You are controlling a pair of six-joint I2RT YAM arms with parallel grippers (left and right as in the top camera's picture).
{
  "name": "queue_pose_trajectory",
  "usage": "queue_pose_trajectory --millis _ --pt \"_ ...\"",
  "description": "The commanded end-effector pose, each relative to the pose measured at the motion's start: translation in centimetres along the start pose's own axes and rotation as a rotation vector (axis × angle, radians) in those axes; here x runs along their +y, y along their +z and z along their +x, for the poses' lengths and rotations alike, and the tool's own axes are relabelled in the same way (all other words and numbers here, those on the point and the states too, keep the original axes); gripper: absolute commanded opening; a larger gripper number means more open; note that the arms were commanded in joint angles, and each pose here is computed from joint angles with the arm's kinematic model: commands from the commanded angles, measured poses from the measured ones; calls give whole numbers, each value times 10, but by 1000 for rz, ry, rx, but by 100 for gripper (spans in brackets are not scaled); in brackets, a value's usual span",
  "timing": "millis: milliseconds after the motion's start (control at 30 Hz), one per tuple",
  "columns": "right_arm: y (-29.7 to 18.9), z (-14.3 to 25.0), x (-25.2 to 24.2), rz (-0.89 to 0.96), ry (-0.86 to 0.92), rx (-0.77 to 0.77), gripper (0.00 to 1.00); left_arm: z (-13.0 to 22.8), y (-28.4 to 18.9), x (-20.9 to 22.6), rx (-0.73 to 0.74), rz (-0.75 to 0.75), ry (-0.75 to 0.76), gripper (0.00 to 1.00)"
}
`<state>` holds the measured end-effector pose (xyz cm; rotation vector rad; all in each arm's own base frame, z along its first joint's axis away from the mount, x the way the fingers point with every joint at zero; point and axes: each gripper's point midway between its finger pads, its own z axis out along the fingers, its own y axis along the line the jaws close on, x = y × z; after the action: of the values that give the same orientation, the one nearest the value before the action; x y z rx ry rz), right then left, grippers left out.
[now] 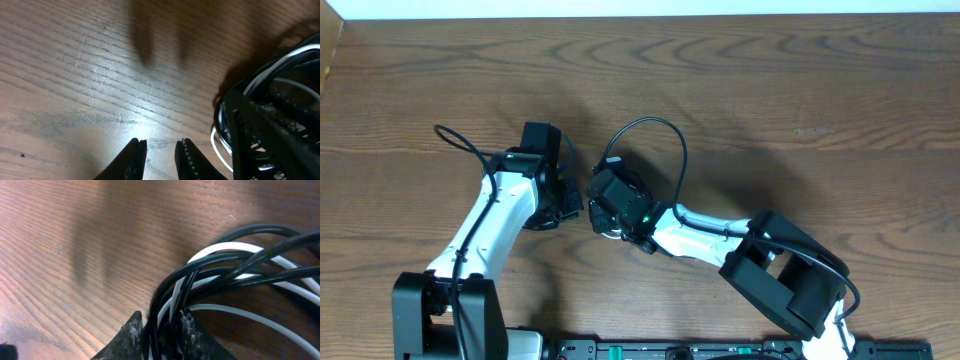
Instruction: Untangle cables
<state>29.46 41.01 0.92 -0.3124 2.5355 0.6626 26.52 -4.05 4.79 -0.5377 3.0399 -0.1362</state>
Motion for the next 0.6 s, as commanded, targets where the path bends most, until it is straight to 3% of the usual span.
queue_pose_trajectory --millis 0,67,200,267,433,567 --pt "4 -5 -10 28 12 -14 11 3 3 2 14 -10 -5 29" --pt "4 -4 -7 6 15 -3 7 3 3 2 14 -10 -5 29" --pt "4 -5 4 -70 22 15 28 5 3 -2 25 13 12 29" --pt "4 -8 5 -87 28 17 33 7 3 -10 38 61 58 29" --pt "4 -10 -9 -51 45 25 33 16 -2 -40 76 237 202 31" --pt "5 -15 -19 -6 50 0 30 18 -3 -44 82 270 237 33"
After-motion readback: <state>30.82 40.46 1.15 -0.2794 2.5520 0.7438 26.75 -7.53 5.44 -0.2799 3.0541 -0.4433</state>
